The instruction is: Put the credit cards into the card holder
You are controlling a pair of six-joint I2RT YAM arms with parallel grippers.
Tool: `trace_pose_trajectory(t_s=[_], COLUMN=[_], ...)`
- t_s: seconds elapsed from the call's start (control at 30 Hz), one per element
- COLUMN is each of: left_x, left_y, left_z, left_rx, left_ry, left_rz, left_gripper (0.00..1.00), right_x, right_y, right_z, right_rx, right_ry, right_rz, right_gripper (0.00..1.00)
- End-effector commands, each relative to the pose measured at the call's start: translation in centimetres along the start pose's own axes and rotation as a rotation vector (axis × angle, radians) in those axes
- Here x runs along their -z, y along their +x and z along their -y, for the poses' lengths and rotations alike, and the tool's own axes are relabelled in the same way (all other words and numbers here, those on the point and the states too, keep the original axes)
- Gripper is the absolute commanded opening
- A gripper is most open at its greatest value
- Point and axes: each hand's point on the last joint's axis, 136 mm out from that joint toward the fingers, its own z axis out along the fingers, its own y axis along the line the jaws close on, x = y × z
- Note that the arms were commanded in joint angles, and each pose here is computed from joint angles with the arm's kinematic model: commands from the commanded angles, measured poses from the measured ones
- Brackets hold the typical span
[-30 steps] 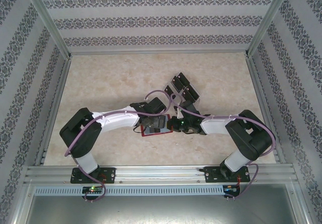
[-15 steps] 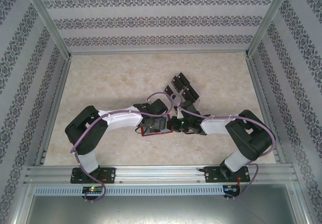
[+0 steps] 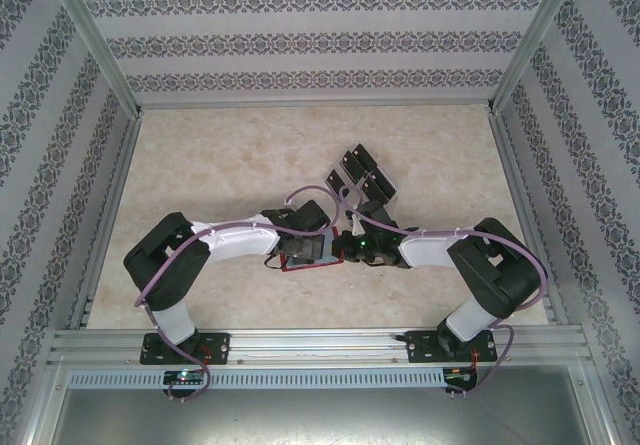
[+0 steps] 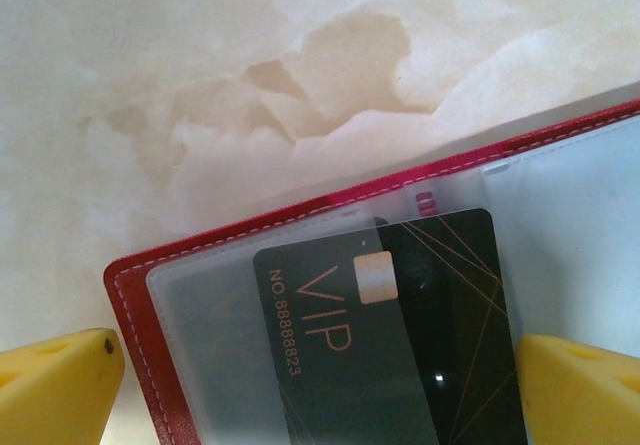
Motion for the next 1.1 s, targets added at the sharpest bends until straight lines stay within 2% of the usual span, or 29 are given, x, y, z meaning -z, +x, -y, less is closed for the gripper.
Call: trace_pose_trajectory(t_s=[0.0,1.07], left_x=[0.3,0.5], left_y=[0.9,0.2], left_z=[-1.8,-4.8], left_rx=[-0.006,0.049], left_ry=[-0.070,-0.130], left_rz=[-0.007,0.012], left_gripper=[1.00,1.00], right_x=[-0.3,-0.2], right_y=[0.5,0.3], right_z=[2.2,2.2], right_rx=[-0.036,-0.040], right_ry=[0.072,0.075], right_rz=[-0.012,-0.013], right_gripper=[0.00,0.00])
